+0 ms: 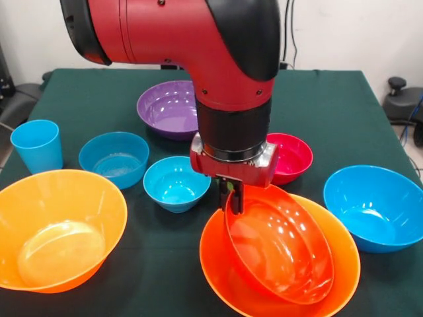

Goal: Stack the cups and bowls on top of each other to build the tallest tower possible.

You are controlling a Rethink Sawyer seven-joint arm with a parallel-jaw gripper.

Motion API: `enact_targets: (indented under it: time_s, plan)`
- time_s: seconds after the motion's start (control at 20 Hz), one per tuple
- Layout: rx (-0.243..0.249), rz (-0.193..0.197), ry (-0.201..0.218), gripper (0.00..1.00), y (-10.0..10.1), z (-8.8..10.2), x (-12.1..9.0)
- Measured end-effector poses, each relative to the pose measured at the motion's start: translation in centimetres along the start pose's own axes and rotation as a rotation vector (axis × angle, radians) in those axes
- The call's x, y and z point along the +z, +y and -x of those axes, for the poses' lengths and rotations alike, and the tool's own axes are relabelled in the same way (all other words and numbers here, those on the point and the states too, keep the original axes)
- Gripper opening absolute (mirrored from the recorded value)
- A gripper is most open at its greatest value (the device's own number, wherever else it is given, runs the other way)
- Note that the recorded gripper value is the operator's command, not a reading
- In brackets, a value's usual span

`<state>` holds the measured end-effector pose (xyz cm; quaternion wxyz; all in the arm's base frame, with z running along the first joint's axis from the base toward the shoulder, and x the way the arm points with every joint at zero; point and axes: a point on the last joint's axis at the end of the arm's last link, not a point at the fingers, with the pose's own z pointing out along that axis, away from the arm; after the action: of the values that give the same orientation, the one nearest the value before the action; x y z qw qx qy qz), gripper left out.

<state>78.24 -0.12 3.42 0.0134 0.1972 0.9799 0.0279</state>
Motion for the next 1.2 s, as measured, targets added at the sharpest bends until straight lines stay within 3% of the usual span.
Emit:
enact_targets:
  time_s: [0.4, 0.45, 1.2]
  plan:
    - [-0.015, -0.016, -0.02, 0.0, -0.3, 0.4, -0.8]
    - [-0.013, -0.016, -0.023, 1.0, -0.5, 0.5, -1.0]
    - [0.003, -0.016, -0.044, 1.0, -1.6, 1.6, -2.4]
